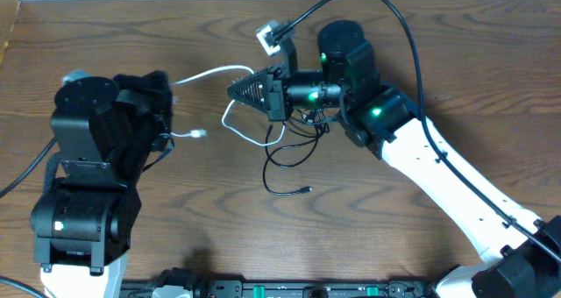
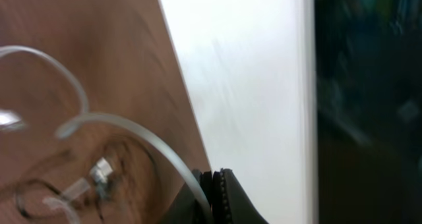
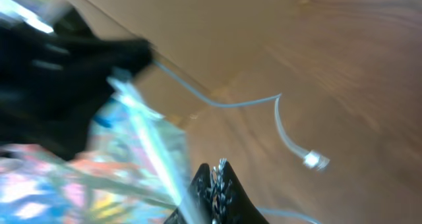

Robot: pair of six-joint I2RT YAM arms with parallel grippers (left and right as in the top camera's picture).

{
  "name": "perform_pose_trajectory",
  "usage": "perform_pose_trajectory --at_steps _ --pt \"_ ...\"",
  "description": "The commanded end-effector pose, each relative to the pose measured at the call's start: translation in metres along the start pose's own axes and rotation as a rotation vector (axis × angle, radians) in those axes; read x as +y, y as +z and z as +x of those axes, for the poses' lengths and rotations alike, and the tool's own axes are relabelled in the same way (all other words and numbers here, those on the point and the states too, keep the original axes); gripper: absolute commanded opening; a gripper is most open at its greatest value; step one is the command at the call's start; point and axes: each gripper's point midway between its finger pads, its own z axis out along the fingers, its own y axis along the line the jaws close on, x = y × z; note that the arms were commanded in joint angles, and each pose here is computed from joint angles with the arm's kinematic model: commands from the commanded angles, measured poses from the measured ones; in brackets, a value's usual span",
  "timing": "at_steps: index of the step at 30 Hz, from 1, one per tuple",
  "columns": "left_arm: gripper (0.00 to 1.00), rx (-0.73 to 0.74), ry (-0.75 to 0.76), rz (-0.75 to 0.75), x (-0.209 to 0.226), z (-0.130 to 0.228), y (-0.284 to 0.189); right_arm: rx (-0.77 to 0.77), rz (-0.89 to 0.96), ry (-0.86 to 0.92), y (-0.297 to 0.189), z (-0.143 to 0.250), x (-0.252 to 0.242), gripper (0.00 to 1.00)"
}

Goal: Untangle cables

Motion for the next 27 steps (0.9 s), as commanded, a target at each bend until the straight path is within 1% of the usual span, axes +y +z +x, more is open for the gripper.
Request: perform_pose_trajectory --at_steps 1,3,4,5,6,9,12,15,18,21,23,25,27 --pt "0.12 -0.309 0.043 -0.121 0.022 -0.053 -0.008 0.073 -0.174 0.147 -0.014 0.001 0.043 0.02" --pt "0.17 -0.314 0.065 -0.160 0.030 -0.053 -0.006 0.088 -0.208 0.163 -0.016 0.002 0.053 0.02" --pt "0.25 -0.309 0.082 -0.175 0.032 -0.053 -0.004 0.095 -0.227 0.165 -0.017 0.002 0.057 0.01" --pt "0.31 -0.297 0.107 -0.193 0.035 -0.051 -0.002 0.102 -0.249 0.166 -0.018 0.001 0.062 0.02" --pt "0.40 -0.279 0.126 -0.207 0.038 -0.048 0.001 0.106 -0.266 0.167 -0.020 0.001 0.066 0.01" --pt "0.56 -0.165 0.204 -0.213 0.039 -0.030 0.011 0.094 -0.291 0.180 -0.021 -0.006 0.074 0.02" --pt "0.65 -0.034 0.252 -0.186 0.036 -0.009 0.016 0.063 -0.326 0.173 -0.024 -0.016 0.084 0.02" --pt "0.67 0.013 0.283 -0.171 0.035 -0.001 0.016 0.004 -0.381 0.128 -0.033 -0.034 0.100 0.02" --pt "0.67 0.113 0.343 -0.128 0.031 0.016 0.014 -0.118 -0.407 0.102 -0.048 -0.062 0.108 0.02" --pt "0.67 0.179 0.429 -0.081 0.025 0.028 0.011 -0.236 -0.356 0.120 -0.055 -0.085 0.093 0.01" --pt "0.67 0.188 0.506 -0.054 0.022 0.029 0.007 -0.316 -0.294 0.167 -0.061 -0.100 0.074 0.01" --pt "0.67 0.184 0.528 -0.032 0.019 0.029 0.002 -0.353 -0.252 0.202 -0.064 -0.107 0.060 0.02" --pt "0.67 0.184 0.541 -0.003 0.014 0.030 -0.004 -0.357 -0.231 0.224 -0.066 -0.108 0.053 0.02"
